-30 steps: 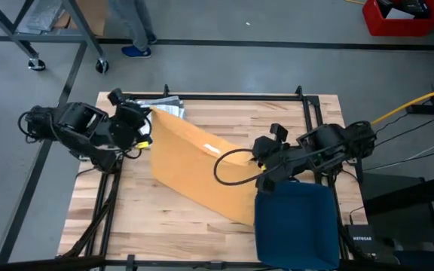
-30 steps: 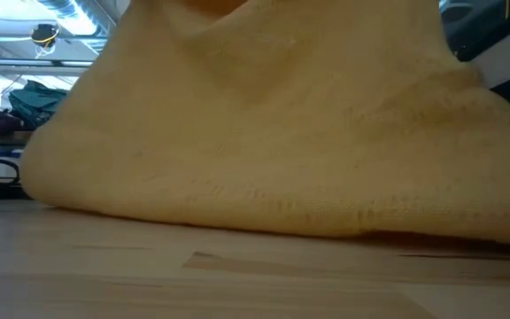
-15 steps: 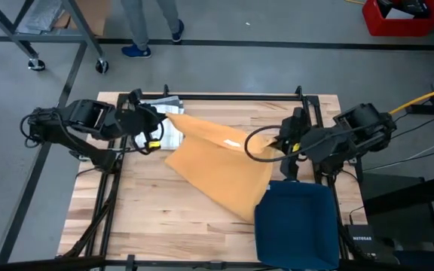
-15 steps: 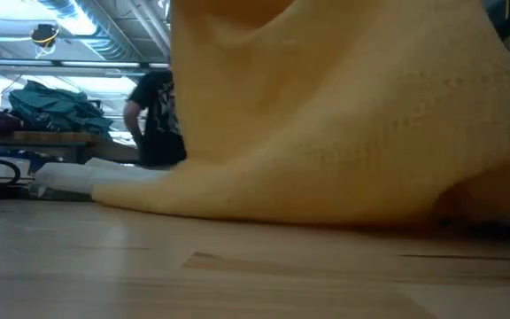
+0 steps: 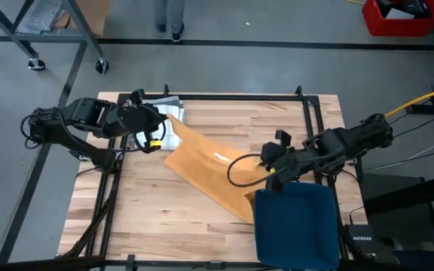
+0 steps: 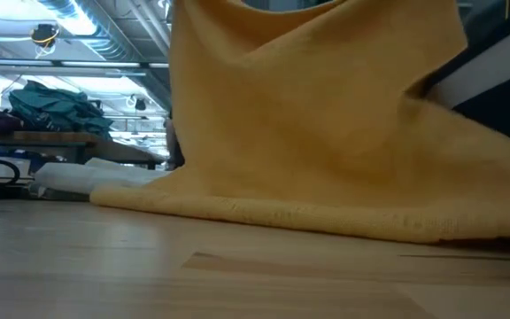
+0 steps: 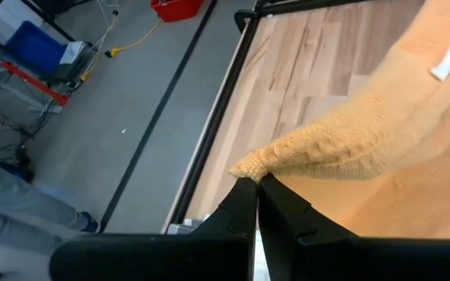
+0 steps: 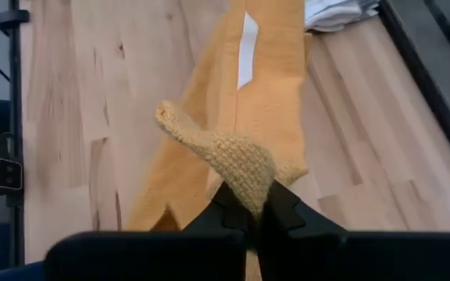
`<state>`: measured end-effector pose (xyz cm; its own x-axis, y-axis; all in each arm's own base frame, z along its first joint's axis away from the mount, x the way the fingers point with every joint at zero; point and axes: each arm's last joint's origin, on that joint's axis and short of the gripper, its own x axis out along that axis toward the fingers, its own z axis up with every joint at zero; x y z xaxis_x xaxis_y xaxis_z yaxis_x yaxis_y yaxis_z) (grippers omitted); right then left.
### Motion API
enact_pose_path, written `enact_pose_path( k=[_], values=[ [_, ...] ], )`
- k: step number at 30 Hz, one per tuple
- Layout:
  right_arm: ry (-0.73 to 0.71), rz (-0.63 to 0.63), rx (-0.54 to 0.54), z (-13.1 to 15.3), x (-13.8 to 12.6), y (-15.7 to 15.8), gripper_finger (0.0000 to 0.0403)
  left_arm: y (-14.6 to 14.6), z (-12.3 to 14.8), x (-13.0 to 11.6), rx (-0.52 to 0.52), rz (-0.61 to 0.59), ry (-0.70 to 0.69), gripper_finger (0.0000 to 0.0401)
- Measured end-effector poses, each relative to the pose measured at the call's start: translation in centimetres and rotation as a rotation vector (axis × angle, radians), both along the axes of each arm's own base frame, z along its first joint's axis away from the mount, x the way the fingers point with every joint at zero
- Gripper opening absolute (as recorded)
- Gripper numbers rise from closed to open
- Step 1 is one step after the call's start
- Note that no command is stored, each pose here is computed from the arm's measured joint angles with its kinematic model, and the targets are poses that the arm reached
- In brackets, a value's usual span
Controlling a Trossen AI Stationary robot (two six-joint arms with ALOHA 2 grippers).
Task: Fold towel
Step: Fold the yellow towel
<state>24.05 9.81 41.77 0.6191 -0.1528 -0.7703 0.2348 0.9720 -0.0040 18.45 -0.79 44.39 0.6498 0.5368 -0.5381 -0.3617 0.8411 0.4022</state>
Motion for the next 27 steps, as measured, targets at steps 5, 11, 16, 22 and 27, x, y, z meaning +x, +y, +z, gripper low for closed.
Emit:
enact_pose_path(
  k=[5,11,16,22,27],
  values=[
    [-0.050,-0.013,0.033,-1.9,-1.7,-0.8,0.0005,0.0,0.0,0.0,0.015,-0.013,0.013,0.0000],
    [-0.024,-0.048,0.044,-3.5,-3.7,-1.7,0.0005,0.0,-0.4,0.4,-0.012,-0.025,0.046,0.0000],
    [0.008,-0.084,-0.042,-4.6,-4.4,-2.2,0.0005,1.3,-0.9,1.5,0.004,0.029,0.084,0.0000],
    [0.025,-0.112,-0.123,-4.6,-4.9,-2.7,0.0005,3.7,-1.6,3.6,0.040,0.107,0.113,0.0000],
    [0.023,-0.125,-0.132,-4.5,-5.3,-2.9,0.0005,5.5,-1.8,4.8,0.025,0.092,0.110,0.0000]
  ],
)
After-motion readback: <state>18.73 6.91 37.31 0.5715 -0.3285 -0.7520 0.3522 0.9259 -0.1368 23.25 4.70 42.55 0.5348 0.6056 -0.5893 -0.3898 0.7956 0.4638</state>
